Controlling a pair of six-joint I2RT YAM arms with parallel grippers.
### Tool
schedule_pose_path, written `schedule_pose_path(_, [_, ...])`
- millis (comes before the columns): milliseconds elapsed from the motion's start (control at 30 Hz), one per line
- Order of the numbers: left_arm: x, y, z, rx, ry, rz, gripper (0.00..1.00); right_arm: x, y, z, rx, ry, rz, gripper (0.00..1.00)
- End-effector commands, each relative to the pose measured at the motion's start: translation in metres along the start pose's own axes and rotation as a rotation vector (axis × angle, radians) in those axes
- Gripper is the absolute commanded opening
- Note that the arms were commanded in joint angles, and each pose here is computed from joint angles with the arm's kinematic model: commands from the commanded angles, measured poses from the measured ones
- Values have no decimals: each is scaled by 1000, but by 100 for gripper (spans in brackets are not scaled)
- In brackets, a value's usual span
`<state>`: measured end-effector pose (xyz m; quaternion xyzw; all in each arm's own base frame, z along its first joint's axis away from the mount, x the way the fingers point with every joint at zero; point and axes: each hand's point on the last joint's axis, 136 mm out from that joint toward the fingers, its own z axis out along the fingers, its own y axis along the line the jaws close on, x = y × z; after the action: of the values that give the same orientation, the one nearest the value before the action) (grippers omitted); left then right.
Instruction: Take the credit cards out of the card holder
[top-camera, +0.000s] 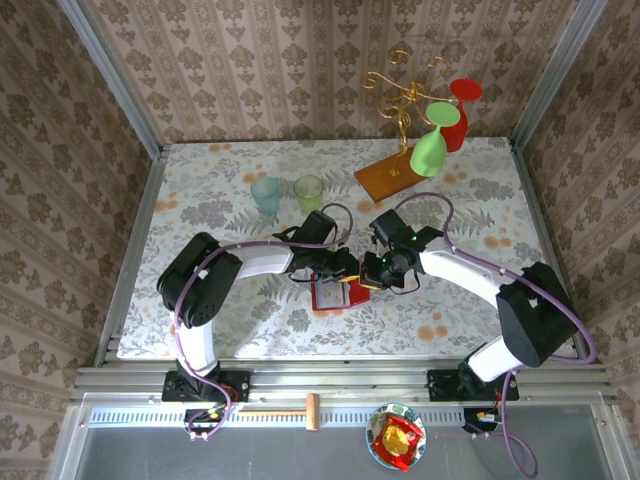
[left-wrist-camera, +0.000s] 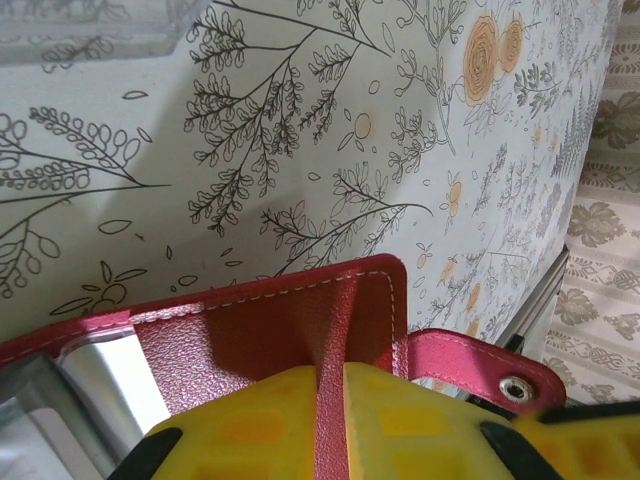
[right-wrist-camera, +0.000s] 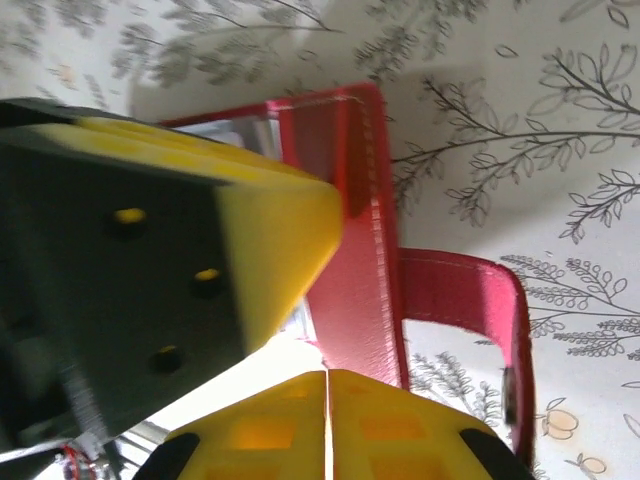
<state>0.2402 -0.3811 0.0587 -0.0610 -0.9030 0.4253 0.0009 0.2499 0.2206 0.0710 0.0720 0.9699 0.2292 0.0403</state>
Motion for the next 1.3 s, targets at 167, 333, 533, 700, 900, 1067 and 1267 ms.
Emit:
schedule_pose_path(167, [-6,-10,-37,-71,-79,65,19,-15,-23,17,152,-17,-27,15])
schedule_pose_path(333, [-3,5,-51,-165,-92,74,24,-24,-27,18,211,-29,-61,24])
schedule_pose_path(533, [1,24,-61,-256,-91,60,32,-33,-25,17,247,-31,-101,34])
schedule_pose_path(700, [4,37,-64,-289,-88,38,35,-36,-24,27,250,-2,-117,36])
schedule_pose_path(900, [5,50,-72,-314,-106,18,37,-28,-20,37,227,33,-121,29])
schedule_pose_path(1067, [8,61,-79,-318,-110,-7,36,-16,-18,44,232,47,-129,25])
schedule_pose_path(1267, [18,75,-82,-331,-94,-26,36,-4,-15,51,238,54,-148,24])
